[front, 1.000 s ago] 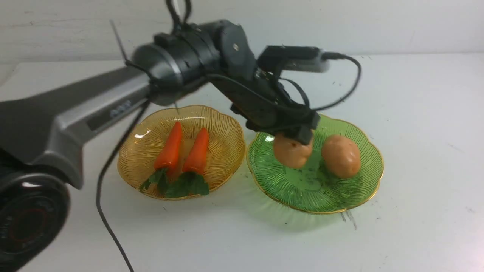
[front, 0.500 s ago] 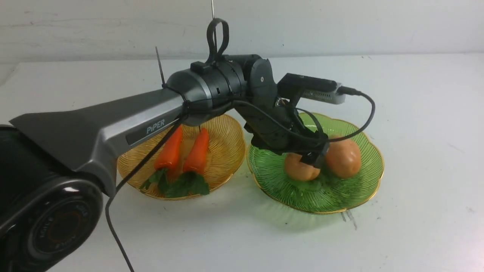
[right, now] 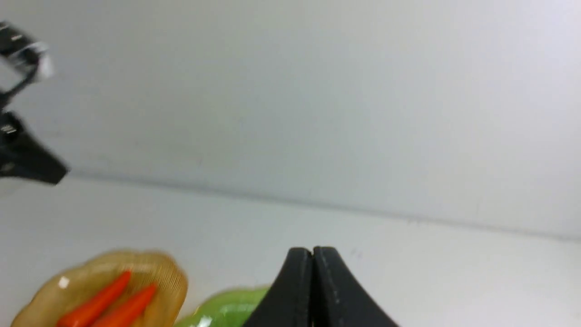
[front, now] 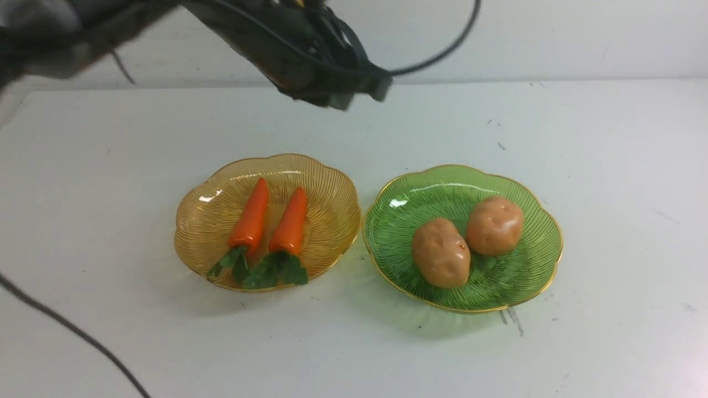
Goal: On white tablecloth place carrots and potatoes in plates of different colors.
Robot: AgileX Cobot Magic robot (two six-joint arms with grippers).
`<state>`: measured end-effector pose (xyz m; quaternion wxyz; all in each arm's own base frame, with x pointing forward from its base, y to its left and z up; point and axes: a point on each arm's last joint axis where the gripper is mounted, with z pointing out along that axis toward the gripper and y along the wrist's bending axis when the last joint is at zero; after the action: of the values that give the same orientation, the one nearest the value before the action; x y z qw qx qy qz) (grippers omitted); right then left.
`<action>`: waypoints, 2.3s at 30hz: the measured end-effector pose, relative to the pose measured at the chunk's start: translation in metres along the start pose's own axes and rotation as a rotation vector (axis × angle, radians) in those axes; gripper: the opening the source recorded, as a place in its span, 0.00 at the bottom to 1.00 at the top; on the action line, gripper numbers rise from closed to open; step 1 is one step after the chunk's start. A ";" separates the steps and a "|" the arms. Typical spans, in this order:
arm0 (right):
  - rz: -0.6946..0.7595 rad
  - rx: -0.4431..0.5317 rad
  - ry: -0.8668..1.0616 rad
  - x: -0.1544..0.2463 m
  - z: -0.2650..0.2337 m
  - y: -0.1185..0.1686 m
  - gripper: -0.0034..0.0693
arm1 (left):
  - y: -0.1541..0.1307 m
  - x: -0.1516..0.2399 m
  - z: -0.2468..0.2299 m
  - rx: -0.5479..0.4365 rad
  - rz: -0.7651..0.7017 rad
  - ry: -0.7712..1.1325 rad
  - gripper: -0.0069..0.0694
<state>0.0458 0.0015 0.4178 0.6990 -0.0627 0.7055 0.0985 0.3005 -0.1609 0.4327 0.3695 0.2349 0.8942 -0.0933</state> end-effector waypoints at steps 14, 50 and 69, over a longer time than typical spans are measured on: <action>-0.051 -0.151 -0.408 0.045 -0.015 0.009 0.03 | 0.002 0.146 -0.140 -0.067 -0.032 -0.206 0.09; -0.231 -0.166 -0.469 0.043 -0.017 0.014 0.03 | -0.002 0.277 -0.134 -0.016 -0.152 -0.626 0.09; -0.231 -0.167 -0.469 0.043 -0.017 0.014 0.03 | 0.018 0.387 -0.026 -0.446 -0.238 -0.553 0.09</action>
<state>0.0256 0.0135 0.3757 0.8423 -0.1758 0.5019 0.0876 0.0546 -0.0001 0.1789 0.6258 0.0087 0.7799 0.0015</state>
